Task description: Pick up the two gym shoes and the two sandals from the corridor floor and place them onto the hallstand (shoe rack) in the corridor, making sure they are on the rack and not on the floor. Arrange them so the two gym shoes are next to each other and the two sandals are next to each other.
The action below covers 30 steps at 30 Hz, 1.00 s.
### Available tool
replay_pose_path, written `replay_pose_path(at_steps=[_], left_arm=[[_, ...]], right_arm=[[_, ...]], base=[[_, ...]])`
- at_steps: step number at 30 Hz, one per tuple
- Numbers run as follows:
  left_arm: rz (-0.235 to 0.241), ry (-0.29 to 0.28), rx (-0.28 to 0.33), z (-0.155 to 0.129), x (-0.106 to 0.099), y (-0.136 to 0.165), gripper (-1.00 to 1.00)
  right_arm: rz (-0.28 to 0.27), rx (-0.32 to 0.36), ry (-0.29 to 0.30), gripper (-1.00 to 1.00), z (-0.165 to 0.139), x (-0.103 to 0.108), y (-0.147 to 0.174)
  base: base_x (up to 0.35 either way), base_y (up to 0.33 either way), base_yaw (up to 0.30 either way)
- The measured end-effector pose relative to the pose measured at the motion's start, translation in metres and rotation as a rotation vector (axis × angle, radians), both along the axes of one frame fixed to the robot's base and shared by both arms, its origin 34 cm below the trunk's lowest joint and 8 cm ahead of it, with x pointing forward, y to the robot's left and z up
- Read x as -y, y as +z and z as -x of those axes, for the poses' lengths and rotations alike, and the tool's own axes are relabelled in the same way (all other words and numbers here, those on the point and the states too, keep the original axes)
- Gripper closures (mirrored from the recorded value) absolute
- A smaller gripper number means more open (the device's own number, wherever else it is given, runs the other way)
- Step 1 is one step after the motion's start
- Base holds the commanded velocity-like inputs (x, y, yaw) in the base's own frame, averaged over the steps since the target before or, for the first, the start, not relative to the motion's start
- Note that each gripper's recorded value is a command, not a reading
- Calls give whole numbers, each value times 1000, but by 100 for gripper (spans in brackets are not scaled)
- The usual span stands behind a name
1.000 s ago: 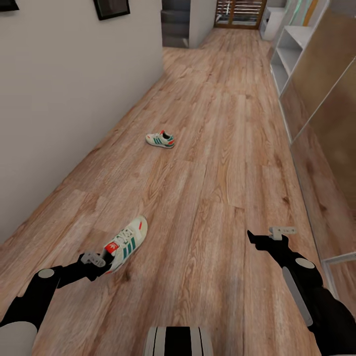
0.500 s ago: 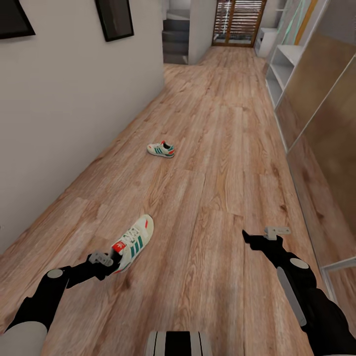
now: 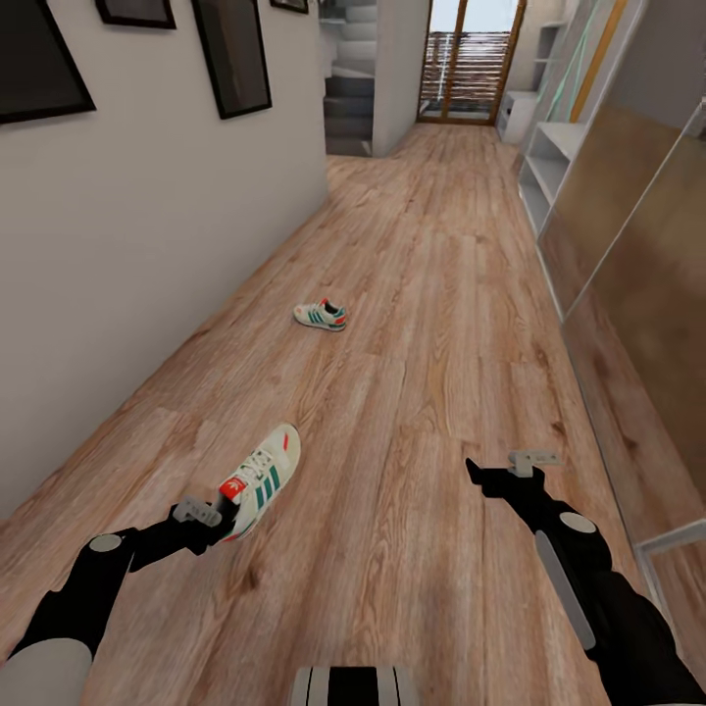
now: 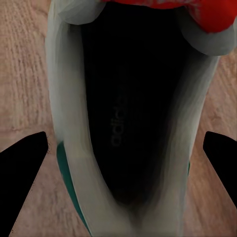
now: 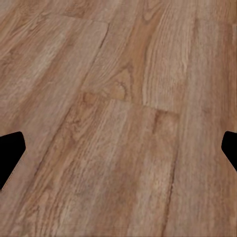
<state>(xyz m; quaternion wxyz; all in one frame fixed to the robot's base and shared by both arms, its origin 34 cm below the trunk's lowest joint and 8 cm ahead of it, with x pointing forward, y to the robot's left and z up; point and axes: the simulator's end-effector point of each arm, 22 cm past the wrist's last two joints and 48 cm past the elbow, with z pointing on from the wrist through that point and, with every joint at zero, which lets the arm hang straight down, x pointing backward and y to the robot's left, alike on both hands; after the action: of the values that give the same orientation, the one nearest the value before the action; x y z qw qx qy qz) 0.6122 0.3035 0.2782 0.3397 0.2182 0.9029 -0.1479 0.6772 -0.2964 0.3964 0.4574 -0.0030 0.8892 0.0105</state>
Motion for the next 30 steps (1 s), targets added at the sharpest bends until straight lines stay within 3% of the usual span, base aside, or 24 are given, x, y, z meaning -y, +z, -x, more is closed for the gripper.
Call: replay_pose_path(at_steps=[8, 21, 30], left_arm=[[-14, 34, -13, -2, -12, 13, 100], [-35, 141, 56, -18, -42, 45, 100], [-35, 159, 104, -28, -47, 71, 100]], right_arm=[[7, 48, -2, -100, -5, 5, 24], [13, 143, -3, -100, -13, 7, 65], [11, 203, 1, -100, -16, 5, 99]], base=[[0, 0, 0], [0, 0, -1], [0, 0, -148]])
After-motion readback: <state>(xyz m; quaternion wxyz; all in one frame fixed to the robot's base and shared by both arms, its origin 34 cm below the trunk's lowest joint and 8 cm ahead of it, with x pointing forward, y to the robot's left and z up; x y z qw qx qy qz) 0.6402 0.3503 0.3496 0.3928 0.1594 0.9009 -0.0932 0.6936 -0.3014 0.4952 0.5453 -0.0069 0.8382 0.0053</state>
